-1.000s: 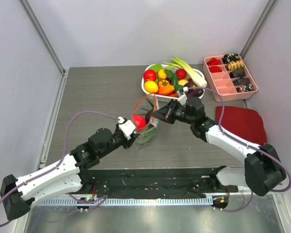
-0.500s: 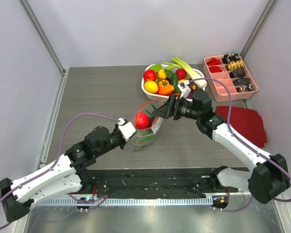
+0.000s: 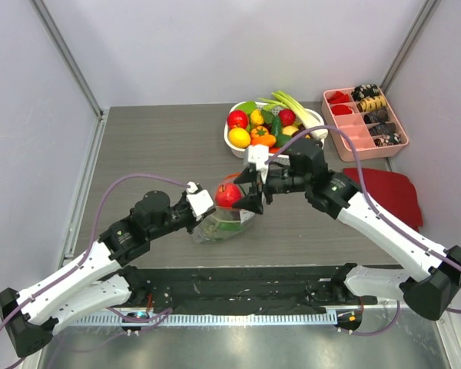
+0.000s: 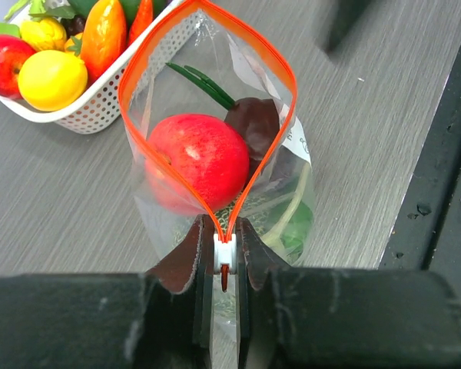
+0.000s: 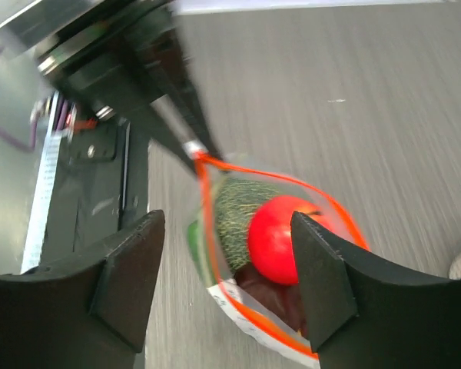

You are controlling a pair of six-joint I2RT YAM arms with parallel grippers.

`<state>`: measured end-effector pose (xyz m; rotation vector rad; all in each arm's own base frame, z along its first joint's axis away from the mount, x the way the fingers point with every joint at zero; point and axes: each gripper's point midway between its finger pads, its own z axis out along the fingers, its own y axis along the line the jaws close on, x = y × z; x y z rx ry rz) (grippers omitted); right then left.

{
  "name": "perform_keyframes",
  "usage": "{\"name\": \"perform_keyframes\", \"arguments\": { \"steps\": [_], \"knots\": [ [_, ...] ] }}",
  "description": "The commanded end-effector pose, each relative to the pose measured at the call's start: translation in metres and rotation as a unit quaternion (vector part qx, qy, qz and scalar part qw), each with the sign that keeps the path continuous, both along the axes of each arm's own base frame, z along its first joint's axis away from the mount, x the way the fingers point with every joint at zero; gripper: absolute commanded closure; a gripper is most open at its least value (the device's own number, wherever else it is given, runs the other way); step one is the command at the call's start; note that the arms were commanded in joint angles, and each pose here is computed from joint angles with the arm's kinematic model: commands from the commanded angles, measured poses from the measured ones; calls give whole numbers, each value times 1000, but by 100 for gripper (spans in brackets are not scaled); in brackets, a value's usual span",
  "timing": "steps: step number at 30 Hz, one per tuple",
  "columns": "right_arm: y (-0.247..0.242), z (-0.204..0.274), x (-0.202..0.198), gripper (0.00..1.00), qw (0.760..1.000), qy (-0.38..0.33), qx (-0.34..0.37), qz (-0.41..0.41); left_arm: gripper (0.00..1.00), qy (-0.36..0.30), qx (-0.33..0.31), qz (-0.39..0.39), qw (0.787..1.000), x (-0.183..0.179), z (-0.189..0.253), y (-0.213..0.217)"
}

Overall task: Place the food in the zip-top bag and seal the zipper
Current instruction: Zip the zipper food storage bag at the center of the board.

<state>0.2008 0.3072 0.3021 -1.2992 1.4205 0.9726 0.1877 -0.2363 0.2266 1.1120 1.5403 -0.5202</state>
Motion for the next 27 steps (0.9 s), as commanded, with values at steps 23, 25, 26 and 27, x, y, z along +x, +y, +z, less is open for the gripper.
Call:
{"name": "perform_keyframes", "arguments": {
  "steps": [23, 25, 26, 27],
  "knots": [
    [45, -42, 26, 99, 988, -146, -21, -46, 81, 27, -66, 32, 997, 10, 39, 0],
    [40, -31, 25, 99, 988, -142, 5, -60, 58, 44, -92, 34, 994, 4, 42, 4],
    [39, -29, 24, 99, 988, -134, 21, -69, 51, 53, -91, 38, 994, 2, 32, 6],
    [37, -27, 23, 99, 988, -130, 29, -75, 47, 52, -95, 50, 993, 5, 29, 10]
  ]
}}
